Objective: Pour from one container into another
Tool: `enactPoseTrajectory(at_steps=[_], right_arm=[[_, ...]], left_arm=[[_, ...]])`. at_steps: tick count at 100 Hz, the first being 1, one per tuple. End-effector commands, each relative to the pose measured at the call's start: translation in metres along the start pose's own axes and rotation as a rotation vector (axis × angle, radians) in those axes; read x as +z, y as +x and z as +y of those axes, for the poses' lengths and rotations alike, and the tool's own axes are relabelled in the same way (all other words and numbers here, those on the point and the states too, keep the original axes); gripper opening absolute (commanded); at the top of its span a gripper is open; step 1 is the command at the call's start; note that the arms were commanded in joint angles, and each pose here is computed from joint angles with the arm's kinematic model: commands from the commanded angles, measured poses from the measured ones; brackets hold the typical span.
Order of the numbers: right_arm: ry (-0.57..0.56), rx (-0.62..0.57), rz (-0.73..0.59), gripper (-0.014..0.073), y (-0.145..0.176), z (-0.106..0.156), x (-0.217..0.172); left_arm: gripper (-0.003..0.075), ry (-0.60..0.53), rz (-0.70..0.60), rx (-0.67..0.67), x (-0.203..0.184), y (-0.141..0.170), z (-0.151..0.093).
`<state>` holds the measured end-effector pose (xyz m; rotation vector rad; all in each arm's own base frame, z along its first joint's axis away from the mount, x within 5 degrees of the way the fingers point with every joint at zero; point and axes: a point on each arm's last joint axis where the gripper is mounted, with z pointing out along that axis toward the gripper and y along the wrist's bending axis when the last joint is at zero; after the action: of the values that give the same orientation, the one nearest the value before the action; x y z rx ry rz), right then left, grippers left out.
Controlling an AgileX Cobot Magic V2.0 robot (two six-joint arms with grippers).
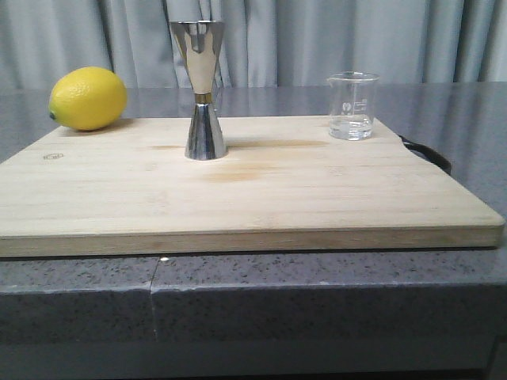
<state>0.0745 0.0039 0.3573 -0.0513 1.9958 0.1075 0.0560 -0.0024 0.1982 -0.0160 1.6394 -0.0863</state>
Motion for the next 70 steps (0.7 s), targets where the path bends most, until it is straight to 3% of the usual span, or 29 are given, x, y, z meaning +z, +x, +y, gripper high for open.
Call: enactPoseTrajectory(at_steps=[1,27,70], right_arm=[[-0.008,-0.028,-0.092,-0.0075,-0.0144,0.0004,-0.0049],[-0.008,-0.028,-0.092,-0.0075,-0.0144,0.0004,-0.0049],[-0.008,-0.028,-0.092,-0.0075,-0.0144,0.0004,-0.0049]], left_arm=[[-0.0019,0.008,-0.09,0.061,0.0,0.0019,-0.0004],[-0.0019,0.004,-0.106,0.15,-0.0002,0.0005,-0.0005],[-0.0019,0.004,-0.106,0.15,-0.0002,0.0005,-0.0005]])
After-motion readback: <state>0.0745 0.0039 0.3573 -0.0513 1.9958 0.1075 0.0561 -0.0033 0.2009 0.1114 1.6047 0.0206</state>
